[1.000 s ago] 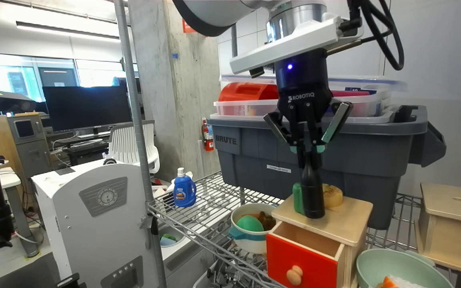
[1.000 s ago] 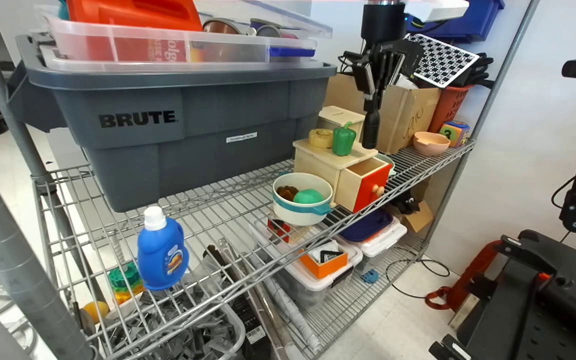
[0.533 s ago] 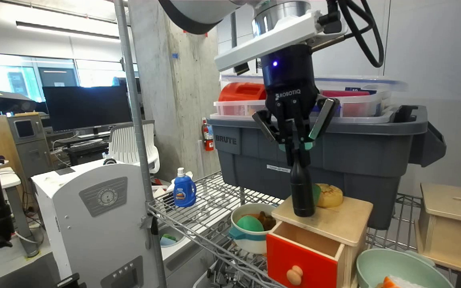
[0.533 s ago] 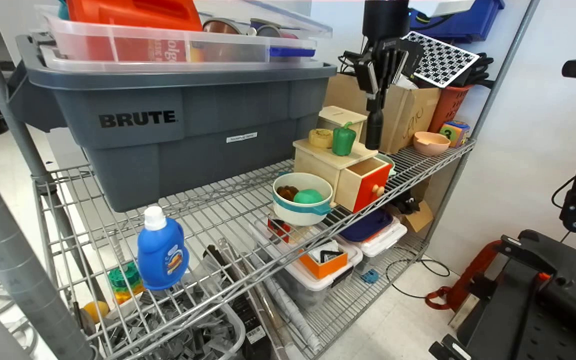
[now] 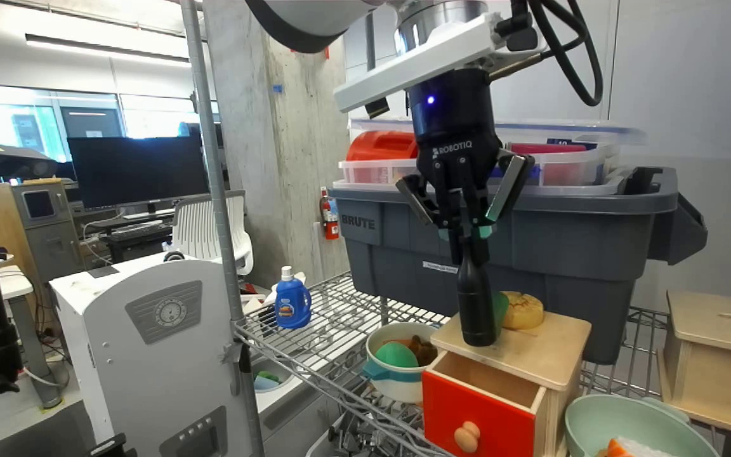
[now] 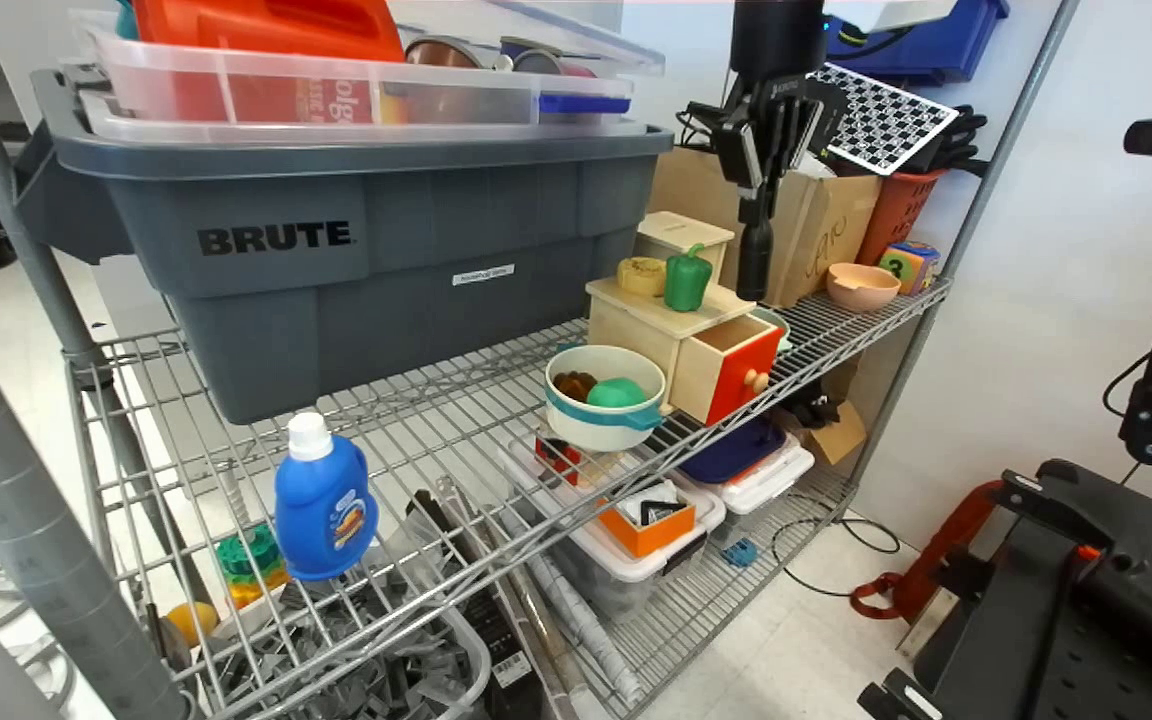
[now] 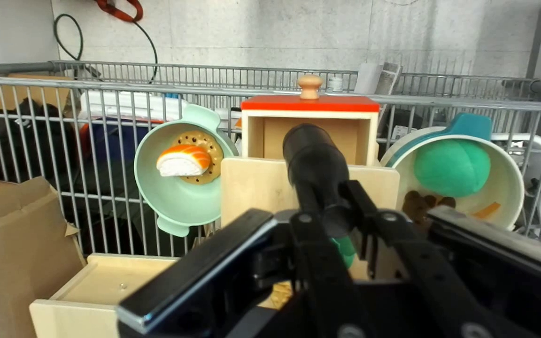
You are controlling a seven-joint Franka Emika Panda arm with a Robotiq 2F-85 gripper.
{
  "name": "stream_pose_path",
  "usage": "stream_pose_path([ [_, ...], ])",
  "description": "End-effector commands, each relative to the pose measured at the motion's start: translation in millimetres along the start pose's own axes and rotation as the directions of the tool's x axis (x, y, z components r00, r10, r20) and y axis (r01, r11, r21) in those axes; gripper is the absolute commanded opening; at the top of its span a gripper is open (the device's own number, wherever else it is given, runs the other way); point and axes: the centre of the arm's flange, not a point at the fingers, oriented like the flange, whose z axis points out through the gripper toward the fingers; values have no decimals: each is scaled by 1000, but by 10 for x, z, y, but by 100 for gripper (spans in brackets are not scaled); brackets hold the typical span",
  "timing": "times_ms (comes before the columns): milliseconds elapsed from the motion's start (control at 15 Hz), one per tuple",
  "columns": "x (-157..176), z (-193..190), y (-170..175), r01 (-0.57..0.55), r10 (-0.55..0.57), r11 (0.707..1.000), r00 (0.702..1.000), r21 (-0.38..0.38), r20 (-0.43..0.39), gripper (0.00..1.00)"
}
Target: Pick up the bottle and put it in the bowl
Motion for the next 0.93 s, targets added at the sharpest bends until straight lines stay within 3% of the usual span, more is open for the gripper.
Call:
stream_pose_path([
  [0, -75, -113, -48, -8, 7, 1000, 1000, -17, -13, 5],
  [867, -79, -157, 310, -55, 55, 998, 998, -10, -21, 5],
])
